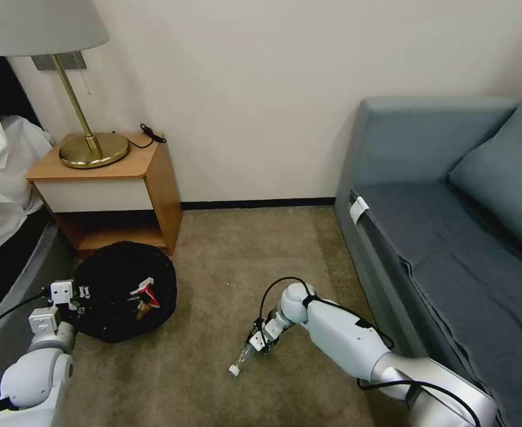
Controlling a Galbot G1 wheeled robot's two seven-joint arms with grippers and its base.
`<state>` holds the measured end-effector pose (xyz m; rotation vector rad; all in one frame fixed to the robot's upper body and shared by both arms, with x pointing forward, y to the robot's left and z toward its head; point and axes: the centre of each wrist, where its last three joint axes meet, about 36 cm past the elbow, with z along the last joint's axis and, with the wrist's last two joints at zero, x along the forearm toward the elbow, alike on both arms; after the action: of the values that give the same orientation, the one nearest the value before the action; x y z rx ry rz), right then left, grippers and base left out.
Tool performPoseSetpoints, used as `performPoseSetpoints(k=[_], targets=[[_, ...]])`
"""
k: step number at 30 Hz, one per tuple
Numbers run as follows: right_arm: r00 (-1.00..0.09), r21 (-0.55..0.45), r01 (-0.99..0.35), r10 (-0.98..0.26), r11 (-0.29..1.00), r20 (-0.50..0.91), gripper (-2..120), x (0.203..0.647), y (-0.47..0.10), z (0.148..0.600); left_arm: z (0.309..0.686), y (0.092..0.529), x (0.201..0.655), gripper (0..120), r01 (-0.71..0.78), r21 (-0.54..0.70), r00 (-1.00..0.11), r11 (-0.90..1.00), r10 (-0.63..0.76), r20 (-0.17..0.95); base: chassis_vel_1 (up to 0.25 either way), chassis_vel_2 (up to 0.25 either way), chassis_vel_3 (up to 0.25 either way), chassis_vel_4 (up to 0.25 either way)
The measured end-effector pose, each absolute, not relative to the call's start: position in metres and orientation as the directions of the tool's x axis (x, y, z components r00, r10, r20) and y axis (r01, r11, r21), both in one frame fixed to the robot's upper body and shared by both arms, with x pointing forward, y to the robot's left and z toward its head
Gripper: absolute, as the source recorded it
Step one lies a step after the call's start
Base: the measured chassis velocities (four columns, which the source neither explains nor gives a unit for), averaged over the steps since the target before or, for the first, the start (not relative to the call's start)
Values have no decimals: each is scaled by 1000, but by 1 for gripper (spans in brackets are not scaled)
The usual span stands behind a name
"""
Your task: Pick up the trash bin, then pick up the garbage on the floor and place it into the trash bin.
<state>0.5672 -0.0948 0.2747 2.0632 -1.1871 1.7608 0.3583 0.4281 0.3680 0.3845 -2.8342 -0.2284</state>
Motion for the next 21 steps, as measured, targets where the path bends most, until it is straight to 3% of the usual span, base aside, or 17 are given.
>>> performPoseSetpoints(k=[9,13,17,19,21], targets=[[-92,-417,-713,-515,-563,852,14,588,-114,303,371,427,360,4,-238,182,-931,954,-277,236,0,0,0,0],[-149,-459,-764,-567,-454,810,14,603,-130,320,373,427,360,4,-237,175,-935,956,-273,228,0,0,0,0],[-252,-470,-873,-706,-129,662,14,622,-151,344,376,427,361,4,-233,164,-939,959,-266,219,0,0,0,0],[-275,-464,-883,-730,-65,625,14,624,-152,349,376,427,361,4,-232,163,-939,959,-264,218,0,0,0,0],[-350,-416,-899,-793,136,498,14,630,-150,364,378,427,364,4,-228,162,-942,960,-260,213,0,0,0,0]])
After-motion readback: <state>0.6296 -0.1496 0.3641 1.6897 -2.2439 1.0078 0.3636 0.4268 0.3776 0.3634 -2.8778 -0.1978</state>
